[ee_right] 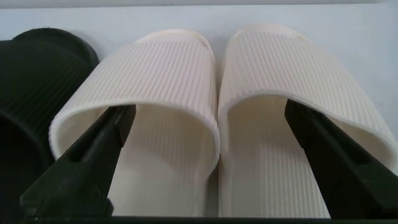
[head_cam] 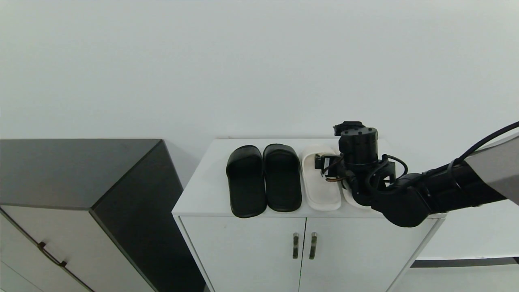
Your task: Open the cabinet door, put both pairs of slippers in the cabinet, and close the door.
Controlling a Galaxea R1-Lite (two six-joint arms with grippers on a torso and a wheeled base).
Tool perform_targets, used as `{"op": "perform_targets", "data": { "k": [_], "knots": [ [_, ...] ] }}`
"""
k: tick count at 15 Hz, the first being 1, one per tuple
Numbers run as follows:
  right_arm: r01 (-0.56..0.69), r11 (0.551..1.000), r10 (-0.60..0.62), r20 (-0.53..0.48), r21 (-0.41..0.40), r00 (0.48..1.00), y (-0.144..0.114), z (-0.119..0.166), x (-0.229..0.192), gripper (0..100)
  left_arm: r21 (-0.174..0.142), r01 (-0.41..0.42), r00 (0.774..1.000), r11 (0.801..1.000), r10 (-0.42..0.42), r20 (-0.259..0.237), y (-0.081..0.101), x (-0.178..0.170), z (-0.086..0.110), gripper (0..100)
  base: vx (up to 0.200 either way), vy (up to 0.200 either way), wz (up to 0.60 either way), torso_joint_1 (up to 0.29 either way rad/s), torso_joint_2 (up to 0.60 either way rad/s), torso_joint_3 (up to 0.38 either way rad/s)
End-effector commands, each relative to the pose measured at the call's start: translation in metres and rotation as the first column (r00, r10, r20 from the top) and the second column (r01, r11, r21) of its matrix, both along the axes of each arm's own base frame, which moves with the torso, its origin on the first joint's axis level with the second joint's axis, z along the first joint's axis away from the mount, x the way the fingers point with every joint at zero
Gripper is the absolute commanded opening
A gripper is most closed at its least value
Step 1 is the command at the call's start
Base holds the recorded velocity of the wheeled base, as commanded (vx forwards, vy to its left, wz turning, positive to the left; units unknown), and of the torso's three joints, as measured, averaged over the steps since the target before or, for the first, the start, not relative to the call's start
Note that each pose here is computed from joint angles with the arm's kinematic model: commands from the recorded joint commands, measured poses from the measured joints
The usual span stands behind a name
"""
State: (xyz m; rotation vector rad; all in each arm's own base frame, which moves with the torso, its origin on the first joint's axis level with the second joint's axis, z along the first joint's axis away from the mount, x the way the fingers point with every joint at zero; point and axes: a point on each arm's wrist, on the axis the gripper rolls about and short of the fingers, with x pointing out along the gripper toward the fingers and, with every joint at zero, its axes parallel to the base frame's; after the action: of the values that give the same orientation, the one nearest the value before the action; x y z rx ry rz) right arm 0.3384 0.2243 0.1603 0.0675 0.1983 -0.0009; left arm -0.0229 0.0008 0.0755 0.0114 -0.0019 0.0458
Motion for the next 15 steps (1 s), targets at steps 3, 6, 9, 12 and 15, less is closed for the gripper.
{"op": "perform_targets", "data": {
  "k": [3,6,9,12,15],
  "knots": [
    [0.014,1.000,-0.014,-0.008,-0.011,1.000,-0.001,-0.008,0.011,0,-0.011,0.000,1.000,1.000,0.000,0.000,0.000,0.000,0.000,0,0.000,0.000,0.00,0.000,0.00,0.000],
    [0.021,0.999,-0.022,-0.006,-0.024,1.000,-0.005,-0.007,0.013,0,-0.011,-0.002,1.000,1.000,0.002,0.001,0.000,0.000,0.000,0,0.000,0.000,0.00,0.000,0.00,0.000],
    [0.020,0.999,-0.019,0.030,-0.037,0.999,-0.005,-0.001,0.012,0,-0.010,0.000,1.000,1.000,0.000,0.001,0.000,0.000,0.000,0,0.000,0.000,0.00,0.000,0.00,0.000],
    [0.000,0.998,0.005,0.070,-0.066,0.998,-0.009,0.015,-0.003,0,-0.010,0.000,1.000,1.000,0.000,0.001,0.000,0.000,0.000,0,0.000,0.000,0.00,0.000,0.00,0.000],
    [-0.083,0.994,0.088,0.062,-0.070,0.994,-0.015,0.028,-0.048,0,-0.010,0.000,1.000,1.000,0.000,0.000,0.000,0.000,0.000,0,0.000,0.000,0.00,0.000,0.00,0.000]
  ]
}}
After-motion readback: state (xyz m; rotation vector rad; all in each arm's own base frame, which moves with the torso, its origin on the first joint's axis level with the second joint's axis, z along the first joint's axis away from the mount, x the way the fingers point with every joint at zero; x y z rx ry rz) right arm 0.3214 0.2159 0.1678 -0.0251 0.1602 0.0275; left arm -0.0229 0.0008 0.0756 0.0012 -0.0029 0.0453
